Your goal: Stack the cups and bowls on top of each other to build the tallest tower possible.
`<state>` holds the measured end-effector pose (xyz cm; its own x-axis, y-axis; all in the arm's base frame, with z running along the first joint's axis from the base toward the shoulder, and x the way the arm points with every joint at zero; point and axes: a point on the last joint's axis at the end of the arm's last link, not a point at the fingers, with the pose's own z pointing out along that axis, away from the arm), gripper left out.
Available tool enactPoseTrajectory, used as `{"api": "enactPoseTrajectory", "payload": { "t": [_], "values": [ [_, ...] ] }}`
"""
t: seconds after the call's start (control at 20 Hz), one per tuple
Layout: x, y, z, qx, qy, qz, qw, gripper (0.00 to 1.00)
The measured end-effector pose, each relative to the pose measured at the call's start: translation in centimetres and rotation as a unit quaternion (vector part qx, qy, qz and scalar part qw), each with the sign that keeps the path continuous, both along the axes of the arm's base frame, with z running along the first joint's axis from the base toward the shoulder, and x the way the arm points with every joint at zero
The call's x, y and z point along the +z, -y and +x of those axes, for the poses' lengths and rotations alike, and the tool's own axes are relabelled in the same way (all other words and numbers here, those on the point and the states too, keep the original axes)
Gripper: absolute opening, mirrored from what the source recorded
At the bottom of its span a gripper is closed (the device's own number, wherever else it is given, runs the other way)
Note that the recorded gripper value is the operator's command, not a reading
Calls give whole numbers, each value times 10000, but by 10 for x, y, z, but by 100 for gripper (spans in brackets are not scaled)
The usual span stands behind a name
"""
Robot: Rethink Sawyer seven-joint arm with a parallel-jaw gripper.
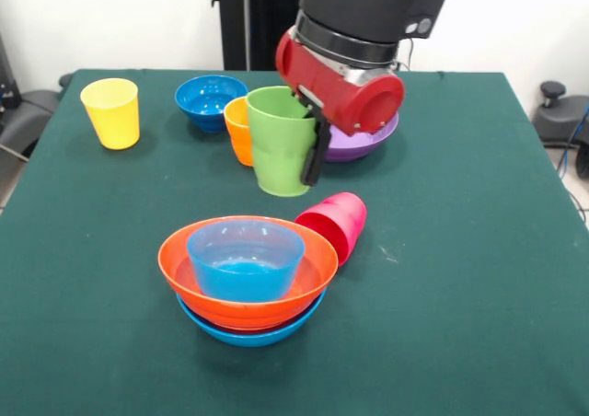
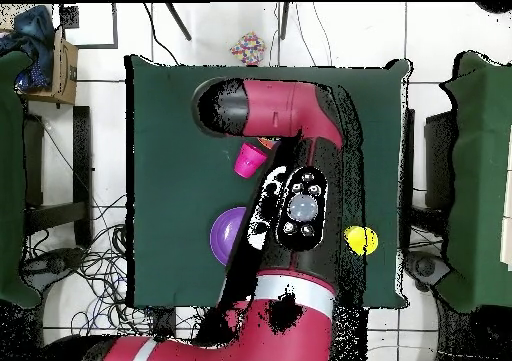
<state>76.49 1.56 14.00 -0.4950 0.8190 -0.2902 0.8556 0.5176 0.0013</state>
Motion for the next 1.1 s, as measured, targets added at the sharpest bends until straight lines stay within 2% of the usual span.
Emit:
{"api": "enactPoseTrajectory", "payload": {
  "t": [0.15, 0.4, 0.85, 1.1],
  "values": [
    [1, -8, 3, 91, 134, -19, 9999, 0],
    [0, -7, 7, 131, 273, -40, 9995, 0],
    [-6, -2, 6, 113, 237, -51, 9996, 0],
    [-18, 7, 2, 61, 142, -55, 9999, 0]
  ]
}}
